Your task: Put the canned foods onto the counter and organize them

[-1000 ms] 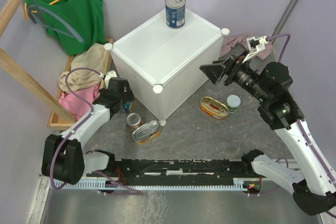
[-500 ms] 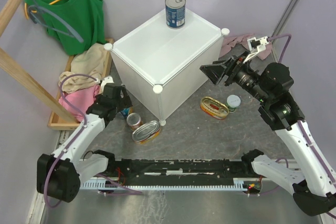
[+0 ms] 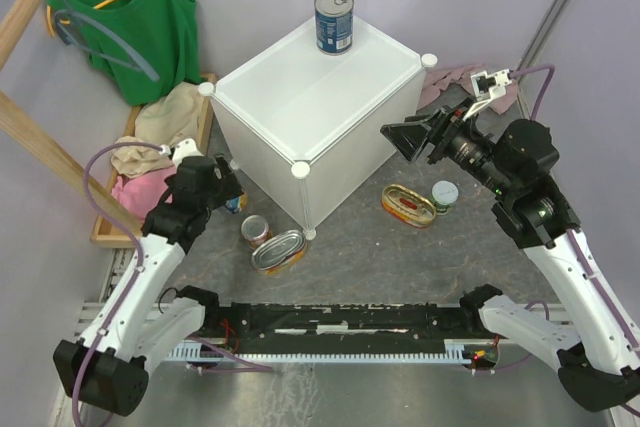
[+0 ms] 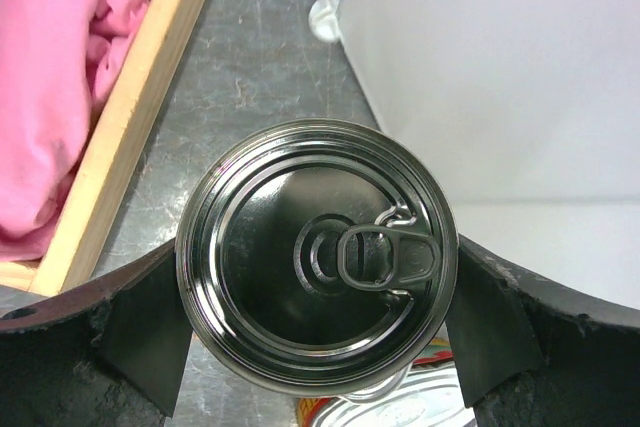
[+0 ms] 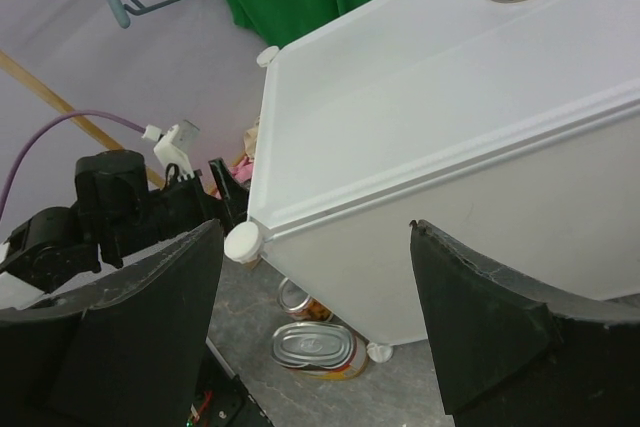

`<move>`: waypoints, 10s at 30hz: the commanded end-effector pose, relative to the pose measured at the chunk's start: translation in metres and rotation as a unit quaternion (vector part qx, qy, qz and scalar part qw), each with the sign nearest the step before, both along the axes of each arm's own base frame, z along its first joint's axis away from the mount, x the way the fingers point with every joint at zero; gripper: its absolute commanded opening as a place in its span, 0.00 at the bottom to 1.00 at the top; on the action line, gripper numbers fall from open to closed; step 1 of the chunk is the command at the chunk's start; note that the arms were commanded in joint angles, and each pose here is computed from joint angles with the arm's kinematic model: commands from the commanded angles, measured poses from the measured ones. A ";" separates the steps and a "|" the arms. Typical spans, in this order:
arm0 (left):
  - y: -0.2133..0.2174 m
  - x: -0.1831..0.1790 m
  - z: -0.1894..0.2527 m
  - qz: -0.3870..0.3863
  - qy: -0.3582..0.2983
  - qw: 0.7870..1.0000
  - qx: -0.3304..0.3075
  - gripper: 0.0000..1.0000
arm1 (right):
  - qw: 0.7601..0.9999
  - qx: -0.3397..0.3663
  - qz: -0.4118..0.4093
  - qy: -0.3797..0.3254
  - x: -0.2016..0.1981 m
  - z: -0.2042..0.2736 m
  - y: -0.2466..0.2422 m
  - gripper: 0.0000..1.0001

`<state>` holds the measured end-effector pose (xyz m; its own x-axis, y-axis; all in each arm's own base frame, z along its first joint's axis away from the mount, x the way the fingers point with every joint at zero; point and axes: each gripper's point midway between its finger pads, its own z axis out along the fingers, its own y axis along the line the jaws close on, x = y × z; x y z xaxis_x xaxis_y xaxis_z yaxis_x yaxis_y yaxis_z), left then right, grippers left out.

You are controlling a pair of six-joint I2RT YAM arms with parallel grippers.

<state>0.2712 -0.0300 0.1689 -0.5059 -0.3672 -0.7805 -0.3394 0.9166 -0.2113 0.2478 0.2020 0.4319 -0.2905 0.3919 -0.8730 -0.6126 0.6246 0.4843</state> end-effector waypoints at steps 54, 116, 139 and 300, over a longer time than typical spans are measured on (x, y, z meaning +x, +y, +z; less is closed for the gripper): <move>-0.060 -0.009 0.359 -0.170 -0.406 0.887 -0.140 0.03 | 0.996 -0.058 -0.062 -0.008 0.063 -0.013 0.016 0.84; -0.246 0.110 0.305 -0.328 -0.330 0.882 -0.068 0.57 | 0.986 -0.148 -0.076 -0.024 0.088 -0.037 0.041 0.84; -0.250 0.101 0.309 -0.348 -0.333 0.875 -0.058 0.99 | 0.984 -0.163 -0.068 -0.032 0.085 -0.038 0.054 0.85; -0.123 0.015 0.246 -0.204 -0.333 0.920 0.020 1.00 | 0.952 -0.249 -0.161 -0.072 0.225 -0.032 0.048 0.78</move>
